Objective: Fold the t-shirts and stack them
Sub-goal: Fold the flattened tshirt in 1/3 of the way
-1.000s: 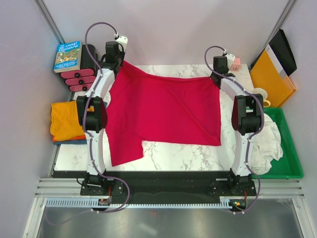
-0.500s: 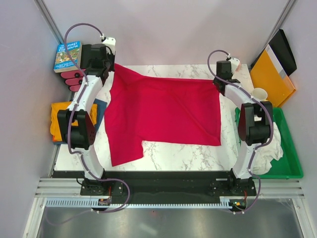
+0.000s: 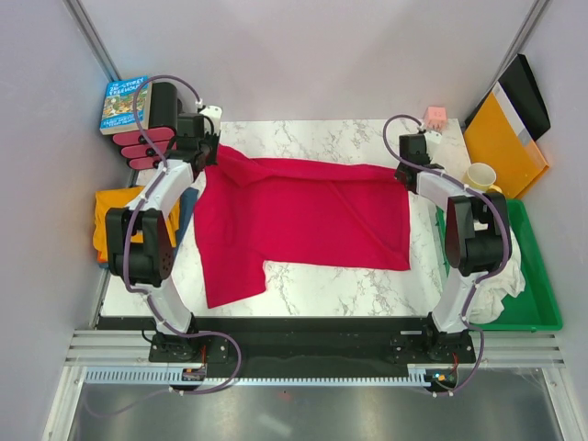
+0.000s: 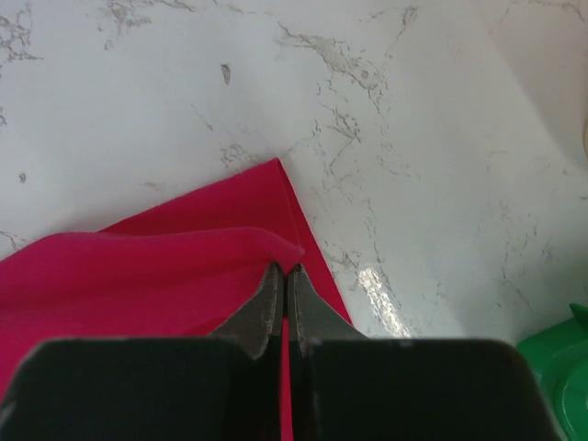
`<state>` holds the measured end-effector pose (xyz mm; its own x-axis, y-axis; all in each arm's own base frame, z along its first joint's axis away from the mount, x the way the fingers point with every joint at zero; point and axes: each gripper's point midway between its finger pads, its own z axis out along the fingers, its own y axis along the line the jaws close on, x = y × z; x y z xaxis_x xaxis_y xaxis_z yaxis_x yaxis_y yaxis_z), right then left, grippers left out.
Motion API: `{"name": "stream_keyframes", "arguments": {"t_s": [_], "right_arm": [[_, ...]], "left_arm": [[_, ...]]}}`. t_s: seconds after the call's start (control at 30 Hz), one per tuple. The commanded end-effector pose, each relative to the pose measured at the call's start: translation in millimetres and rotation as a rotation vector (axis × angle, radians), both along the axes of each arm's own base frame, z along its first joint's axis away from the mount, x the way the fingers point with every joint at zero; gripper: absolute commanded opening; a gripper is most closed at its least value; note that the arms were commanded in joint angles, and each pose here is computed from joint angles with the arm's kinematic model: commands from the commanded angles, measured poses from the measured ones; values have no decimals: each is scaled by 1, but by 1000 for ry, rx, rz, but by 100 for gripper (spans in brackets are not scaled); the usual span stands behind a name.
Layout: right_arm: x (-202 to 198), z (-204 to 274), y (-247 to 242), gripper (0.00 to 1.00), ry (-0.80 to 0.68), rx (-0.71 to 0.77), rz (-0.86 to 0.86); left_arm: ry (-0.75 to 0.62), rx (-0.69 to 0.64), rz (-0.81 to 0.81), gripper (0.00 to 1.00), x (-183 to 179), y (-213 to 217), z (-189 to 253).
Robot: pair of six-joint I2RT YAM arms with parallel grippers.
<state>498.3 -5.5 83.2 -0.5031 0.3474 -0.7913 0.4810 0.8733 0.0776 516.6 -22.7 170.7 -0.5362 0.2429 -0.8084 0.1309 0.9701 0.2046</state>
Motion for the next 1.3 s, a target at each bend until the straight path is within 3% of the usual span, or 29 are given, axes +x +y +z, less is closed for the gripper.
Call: {"name": "stream_keyframes", "arguments": {"t_s": [0.0,0.2,0.53,1.0,1.27], "right_arm": [[-1,11,-4,0,-51,4,-41],[-10,-10,-2,0,-8,17,-49],[-13,35,40,0,-106,41,36],[-58,-37,40,0,66,23,-12],[-69,-55,34,0,146,3,-53]], "left_arm": [[-97,-12,16,2,-3,6,30],[-76,-3,49,2,-1,17,15],[-144,-15,79,2,18,34,54],[-40,-7,45,2,13,30,10],[32,-5,17,2,2,26,-13]]}}
